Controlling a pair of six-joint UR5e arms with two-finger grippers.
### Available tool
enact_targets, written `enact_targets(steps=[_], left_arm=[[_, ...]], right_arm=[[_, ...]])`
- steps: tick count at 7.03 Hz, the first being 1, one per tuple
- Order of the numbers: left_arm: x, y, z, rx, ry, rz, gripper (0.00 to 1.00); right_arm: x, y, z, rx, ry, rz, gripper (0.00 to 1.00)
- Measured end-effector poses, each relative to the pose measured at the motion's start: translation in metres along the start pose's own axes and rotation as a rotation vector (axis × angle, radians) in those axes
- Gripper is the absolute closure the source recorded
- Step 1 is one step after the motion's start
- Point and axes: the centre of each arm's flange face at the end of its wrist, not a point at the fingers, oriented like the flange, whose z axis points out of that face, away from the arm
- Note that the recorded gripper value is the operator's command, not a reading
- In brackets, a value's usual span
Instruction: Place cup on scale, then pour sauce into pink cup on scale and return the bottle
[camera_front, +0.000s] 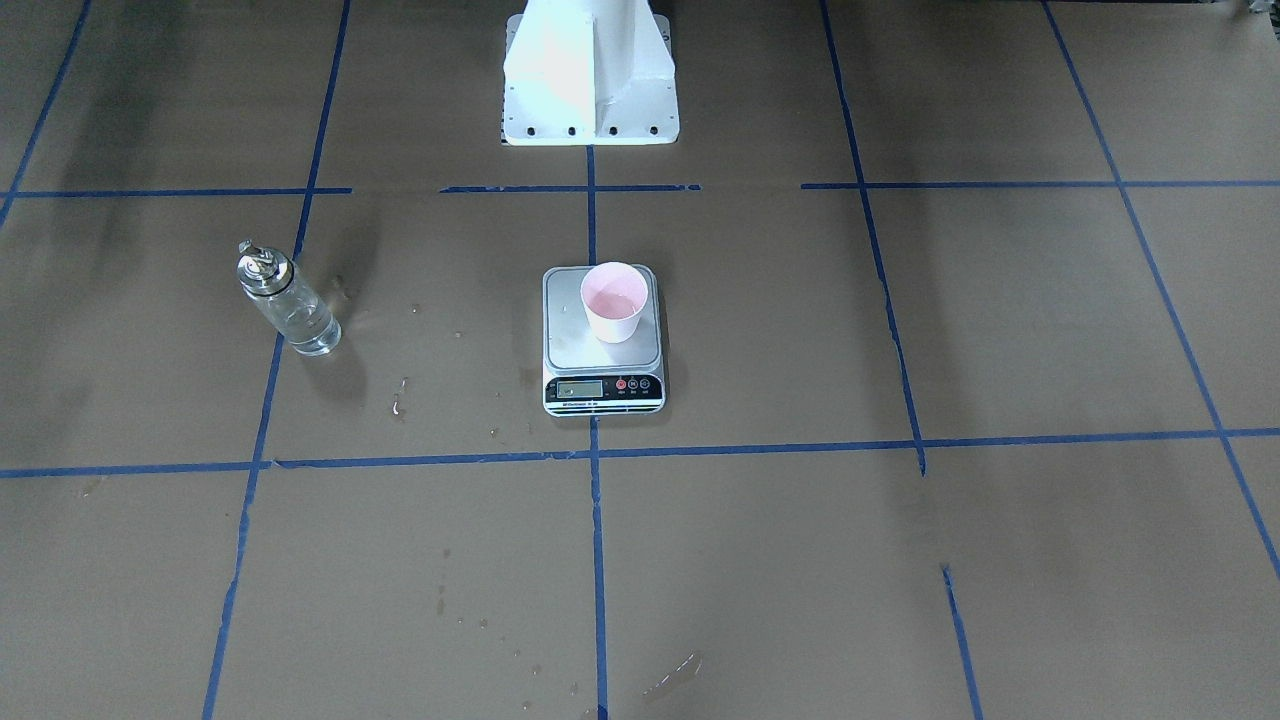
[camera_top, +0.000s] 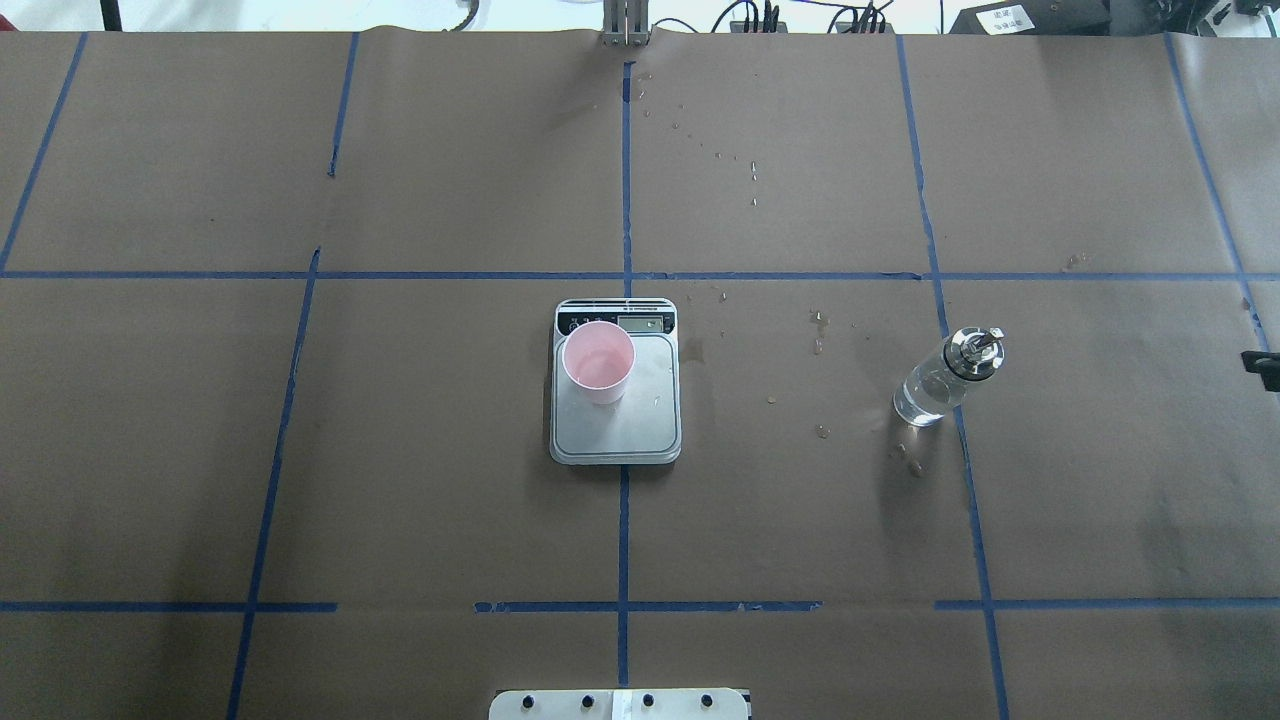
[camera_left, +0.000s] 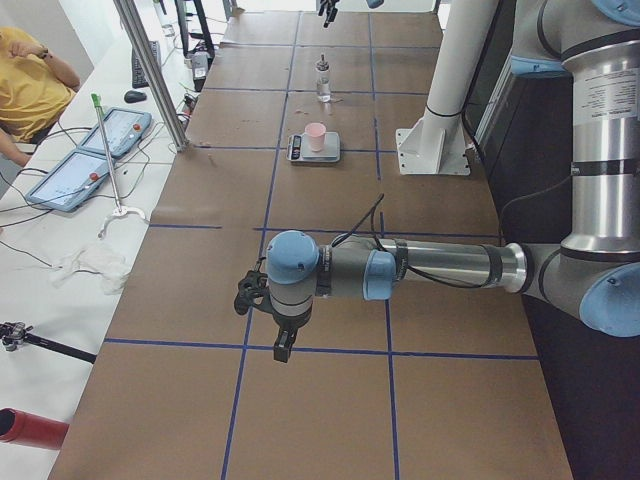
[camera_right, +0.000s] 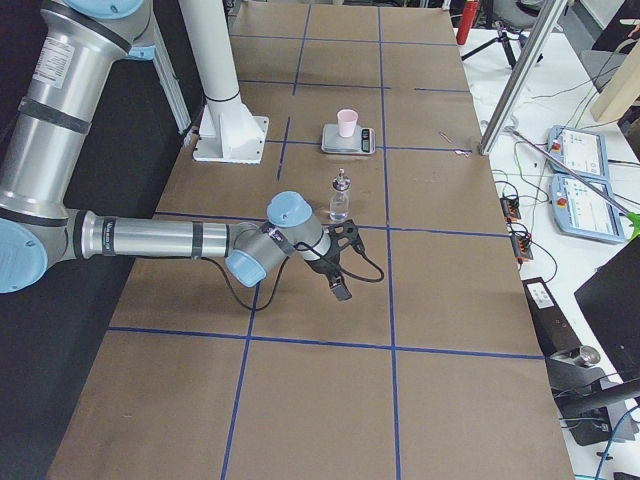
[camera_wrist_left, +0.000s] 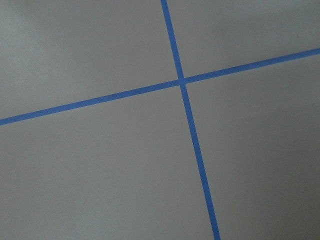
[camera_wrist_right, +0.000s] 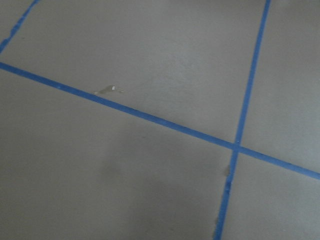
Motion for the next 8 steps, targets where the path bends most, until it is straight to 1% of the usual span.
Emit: enact_targets(steps=[1,2,3,4,5,6,8], left_arm=[[0.0,0.0,0.0,0.001,0.0,0.001,0.0],[0.0,0.0,0.0,0.002,0.0,0.003,0.0],[0.0,0.0,0.0,0.005,0.0,0.005,0.0],[-0.001,0.0,0.001,0.005,0.0,0.005,0.0],[-0.001,0.0,0.001,0.004,0.0,0.004,0.0],[-0.002,-0.001,0.002,0.001,0.0,0.004,0.0],[-0.009,0.004,0.013,-0.024,0.006,-0.018,0.0]], right_arm=[[0.026,-0.024,-0.013,-0.055,-0.005,0.031,0.0],[0.043,-0.055,-0.032,-0.115,-0.038,0.071,0.0],[0.054,-0.078,-0.047,-0.178,-0.055,0.108,0.0],[0.069,-0.066,-0.045,-0.257,-0.053,0.146,0.0],[0.086,-0.03,-0.032,-0.327,-0.049,0.19,0.0],[0.092,-0.012,-0.027,-0.347,-0.06,0.211,0.0],[0.094,-0.009,-0.023,-0.35,-0.076,0.239,0.0]])
